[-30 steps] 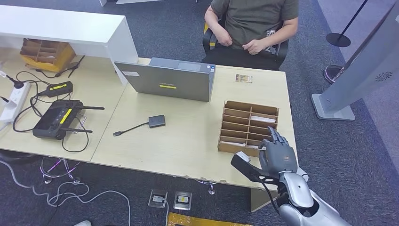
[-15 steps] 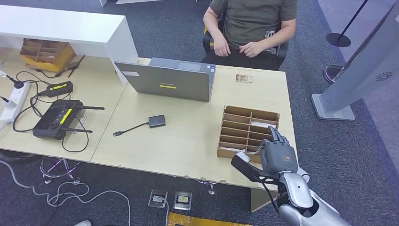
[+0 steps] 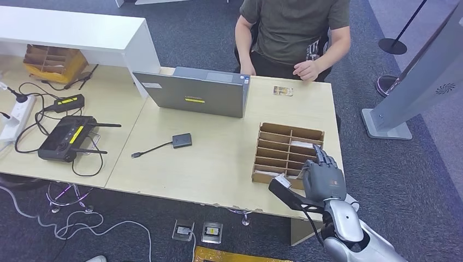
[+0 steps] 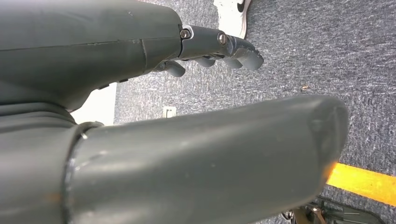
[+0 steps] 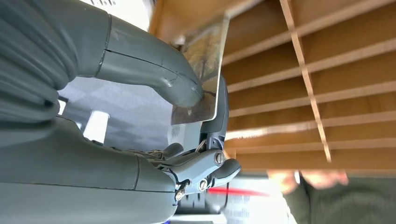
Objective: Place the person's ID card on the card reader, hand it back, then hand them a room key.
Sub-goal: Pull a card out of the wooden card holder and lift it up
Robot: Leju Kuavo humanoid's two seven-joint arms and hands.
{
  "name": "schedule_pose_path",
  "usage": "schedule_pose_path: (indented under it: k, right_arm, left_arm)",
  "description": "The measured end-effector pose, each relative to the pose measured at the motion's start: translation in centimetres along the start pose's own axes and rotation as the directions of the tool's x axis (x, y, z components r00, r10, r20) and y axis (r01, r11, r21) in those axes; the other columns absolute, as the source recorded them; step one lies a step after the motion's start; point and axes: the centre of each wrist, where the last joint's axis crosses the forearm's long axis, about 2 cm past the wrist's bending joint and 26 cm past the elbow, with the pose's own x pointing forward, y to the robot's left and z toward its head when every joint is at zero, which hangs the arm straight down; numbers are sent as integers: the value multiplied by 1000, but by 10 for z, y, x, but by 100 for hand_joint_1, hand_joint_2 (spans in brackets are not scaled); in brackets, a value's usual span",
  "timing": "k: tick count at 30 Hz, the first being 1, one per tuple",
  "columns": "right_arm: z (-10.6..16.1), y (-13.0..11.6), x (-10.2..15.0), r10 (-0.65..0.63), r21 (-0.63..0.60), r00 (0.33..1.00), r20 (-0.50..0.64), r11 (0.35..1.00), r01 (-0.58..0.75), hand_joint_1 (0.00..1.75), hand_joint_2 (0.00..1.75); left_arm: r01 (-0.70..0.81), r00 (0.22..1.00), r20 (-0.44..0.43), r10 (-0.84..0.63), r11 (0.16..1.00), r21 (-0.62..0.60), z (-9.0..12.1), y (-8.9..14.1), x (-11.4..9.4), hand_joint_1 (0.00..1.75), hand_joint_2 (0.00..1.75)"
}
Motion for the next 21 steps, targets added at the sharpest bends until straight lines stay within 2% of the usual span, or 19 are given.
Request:
schedule_pose_path:
  k: [3, 5, 9, 14, 17, 21]
  right_arm:
    - [-6, -14, 3, 49, -84, 999, 8, 995, -48, 175, 175]
    - [-14, -34, 5, 92, -174, 996, 9, 981, -89, 175, 175]
    - [-34, -94, 0, 153, -379, 988, -14, 914, -146, 175, 175]
    - [-43, -160, -12, 131, -535, 991, -22, 836, -123, 175, 175]
    - [-43, -182, -14, 124, -593, 992, -15, 798, -108, 175, 175]
    - [-46, -199, -13, 131, -629, 991, 14, 772, -93, 175, 175]
  left_arm:
    - [1, 1000, 1, -1, 1000, 0, 0, 0, 0, 0, 0]
    - [5, 1000, 3, -5, 1000, 0, 0, 0, 0, 0, 0]
    - [10, 1000, 7, -10, 1000, -1, 0, 0, 2, 0, 0]
    - [15, 1000, 12, -15, 1000, -1, 0, 0, 4, 0, 0]
    - [16, 1000, 15, -16, 1000, -2, 0, -1, 5, 0, 0]
    - [13, 1000, 17, -13, 1000, -2, 0, -1, 8, 0, 0]
